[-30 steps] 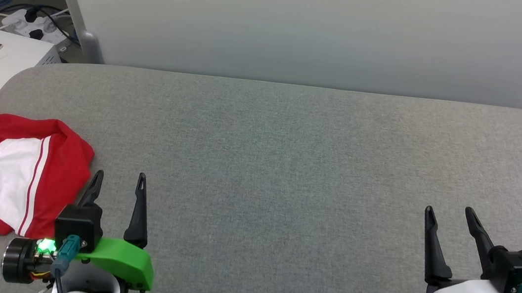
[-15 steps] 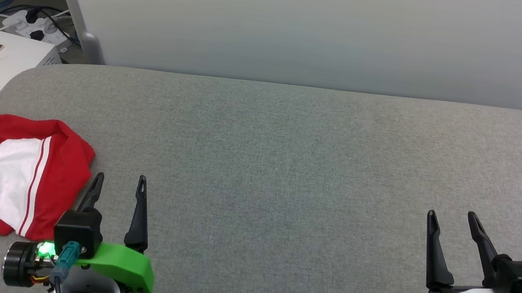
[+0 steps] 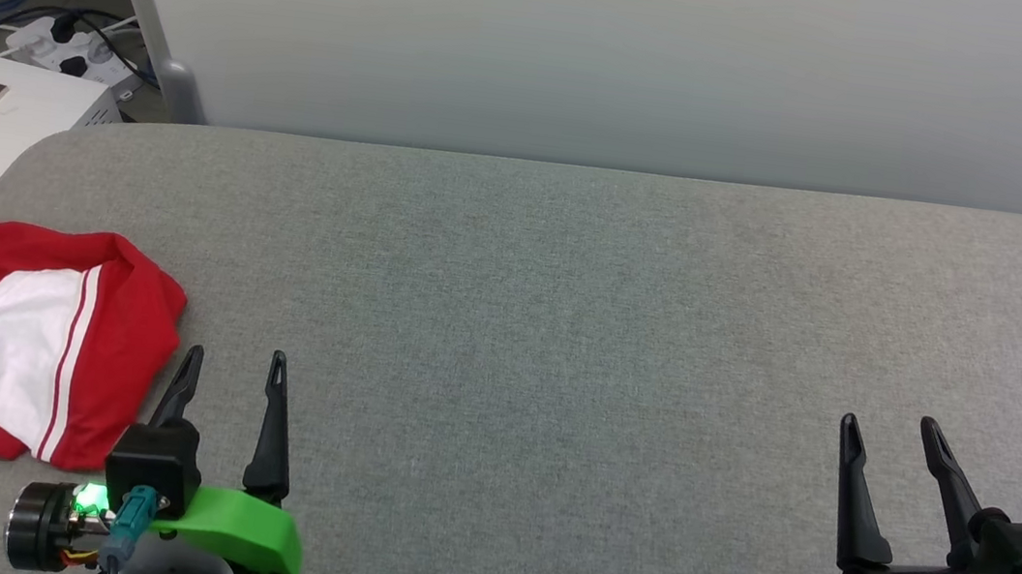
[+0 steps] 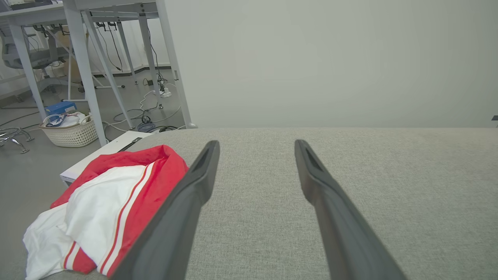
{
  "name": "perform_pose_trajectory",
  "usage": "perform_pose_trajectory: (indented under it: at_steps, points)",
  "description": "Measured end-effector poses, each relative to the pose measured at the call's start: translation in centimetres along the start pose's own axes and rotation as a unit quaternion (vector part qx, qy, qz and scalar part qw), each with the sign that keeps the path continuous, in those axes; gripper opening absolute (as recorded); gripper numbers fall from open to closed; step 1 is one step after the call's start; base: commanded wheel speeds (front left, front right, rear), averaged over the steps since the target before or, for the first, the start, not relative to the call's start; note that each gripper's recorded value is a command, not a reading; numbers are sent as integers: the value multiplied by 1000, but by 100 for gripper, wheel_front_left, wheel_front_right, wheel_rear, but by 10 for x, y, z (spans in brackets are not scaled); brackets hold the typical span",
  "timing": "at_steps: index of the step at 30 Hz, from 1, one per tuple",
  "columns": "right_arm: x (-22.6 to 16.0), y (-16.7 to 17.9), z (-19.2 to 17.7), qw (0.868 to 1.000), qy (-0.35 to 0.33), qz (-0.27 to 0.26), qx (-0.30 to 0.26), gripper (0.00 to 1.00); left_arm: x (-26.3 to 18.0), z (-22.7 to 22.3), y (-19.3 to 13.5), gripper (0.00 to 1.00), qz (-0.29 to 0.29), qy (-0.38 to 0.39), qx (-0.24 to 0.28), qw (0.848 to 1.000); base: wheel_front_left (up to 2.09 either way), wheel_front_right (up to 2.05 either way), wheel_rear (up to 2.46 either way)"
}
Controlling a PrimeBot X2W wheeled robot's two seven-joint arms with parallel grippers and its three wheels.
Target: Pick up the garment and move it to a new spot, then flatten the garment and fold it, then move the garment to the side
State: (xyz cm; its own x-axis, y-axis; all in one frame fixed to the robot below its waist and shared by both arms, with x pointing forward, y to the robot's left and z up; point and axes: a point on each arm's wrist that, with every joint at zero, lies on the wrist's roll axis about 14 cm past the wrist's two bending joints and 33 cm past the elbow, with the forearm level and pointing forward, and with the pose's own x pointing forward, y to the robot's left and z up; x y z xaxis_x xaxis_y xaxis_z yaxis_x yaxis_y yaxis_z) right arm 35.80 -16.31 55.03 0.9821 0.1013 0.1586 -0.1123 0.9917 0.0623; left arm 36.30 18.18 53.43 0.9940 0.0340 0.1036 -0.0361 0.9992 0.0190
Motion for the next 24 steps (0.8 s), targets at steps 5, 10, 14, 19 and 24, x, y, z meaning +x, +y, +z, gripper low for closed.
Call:
perform_pose_trajectory:
  at_steps: [5, 10, 14, 19, 24]
  points:
    - [-3, 0, -1, 1000, -1, -1, 3, 100, -1, 0, 1, 100, 2, -4, 0, 1000, 0, 0, 0]
    - [-3, 0, 1, 1000, -7, -2, 6, 100, -2, 0, 1, 100, 4, -6, -3, 1000, 0, 0, 0]
    - [-3, 0, 3, 1000, -12, -1, 7, 100, -3, 0, 1, 100, 4, -9, -4, 1000, 0, 0, 0]
    - [-4, 0, 3, 1000, -16, -2, 11, 100, -3, 0, 2, 100, 4, -12, -4, 1000, 0, 0, 0]
    - [-6, 0, 3, 1000, -18, -2, 13, 100, -5, 0, 2, 100, 5, -14, -4, 1000, 0, 0, 0]
